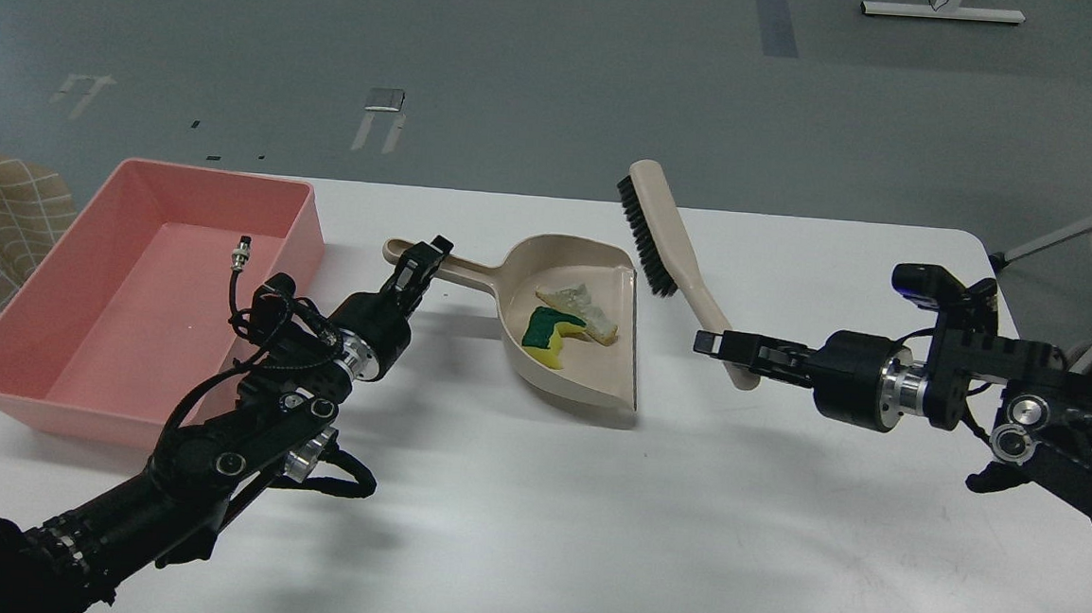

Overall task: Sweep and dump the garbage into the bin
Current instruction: 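Sweep the sponge and white piece into the dustpan with the brush, then lift the dustpan with the left gripper and tip it over the pink bin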

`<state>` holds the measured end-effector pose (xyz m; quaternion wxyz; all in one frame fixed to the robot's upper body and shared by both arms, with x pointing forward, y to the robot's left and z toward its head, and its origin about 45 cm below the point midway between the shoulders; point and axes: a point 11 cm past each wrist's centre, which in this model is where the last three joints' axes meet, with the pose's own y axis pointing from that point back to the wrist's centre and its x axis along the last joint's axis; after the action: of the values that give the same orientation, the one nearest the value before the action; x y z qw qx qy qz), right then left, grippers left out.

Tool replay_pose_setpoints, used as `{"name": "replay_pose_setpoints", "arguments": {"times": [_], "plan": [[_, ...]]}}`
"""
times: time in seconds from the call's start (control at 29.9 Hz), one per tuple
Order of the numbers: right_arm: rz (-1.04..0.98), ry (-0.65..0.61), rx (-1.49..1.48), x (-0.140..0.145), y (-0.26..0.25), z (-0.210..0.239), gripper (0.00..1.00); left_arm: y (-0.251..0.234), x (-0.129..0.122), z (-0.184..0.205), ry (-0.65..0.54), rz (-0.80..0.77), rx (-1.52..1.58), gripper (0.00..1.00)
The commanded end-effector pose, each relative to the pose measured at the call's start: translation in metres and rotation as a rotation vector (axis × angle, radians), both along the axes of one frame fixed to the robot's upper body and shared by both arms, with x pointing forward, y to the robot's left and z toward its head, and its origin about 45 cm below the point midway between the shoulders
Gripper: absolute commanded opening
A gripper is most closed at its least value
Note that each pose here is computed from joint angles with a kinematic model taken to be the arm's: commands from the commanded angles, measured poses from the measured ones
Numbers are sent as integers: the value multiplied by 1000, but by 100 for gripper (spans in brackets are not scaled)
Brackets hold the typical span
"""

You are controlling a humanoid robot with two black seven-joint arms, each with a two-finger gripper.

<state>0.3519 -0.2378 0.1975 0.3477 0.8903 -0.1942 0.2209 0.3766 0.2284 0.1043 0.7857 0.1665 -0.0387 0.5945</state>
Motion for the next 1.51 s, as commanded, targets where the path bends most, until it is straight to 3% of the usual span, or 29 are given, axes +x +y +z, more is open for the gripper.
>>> {"name": "replay_pose_setpoints", "arguments": {"times": [0.0, 0.1, 0.3, 0.57, 0.87, 1.1, 1.41, 1.47], "plan": [[-74, -27, -45, 7, -39, 11, 0, 3, -1, -1, 9, 52, -80, 0], [-142, -25, -77, 4, -74, 16, 0, 10, 2, 3, 6, 85, -112, 0], [-219, 83, -140, -36, -128, -13, 0, 38, 18, 31, -35, 169, -194, 0], [-230, 114, -134, -50, -130, -28, 0, 115, 25, 128, -227, 200, -170, 0], [-208, 125, -109, -52, -117, -34, 0, 234, -18, 205, -266, 212, 154, 0], [-195, 136, -93, -54, -109, -39, 0, 287, -42, 249, -293, 249, 236, 0], [-193, 135, -88, -54, -107, -38, 0, 377, -76, 243, -266, 427, 399, 0], [-193, 137, -88, -54, -107, -39, 0, 409, -97, 223, -178, 492, 485, 0]]}}
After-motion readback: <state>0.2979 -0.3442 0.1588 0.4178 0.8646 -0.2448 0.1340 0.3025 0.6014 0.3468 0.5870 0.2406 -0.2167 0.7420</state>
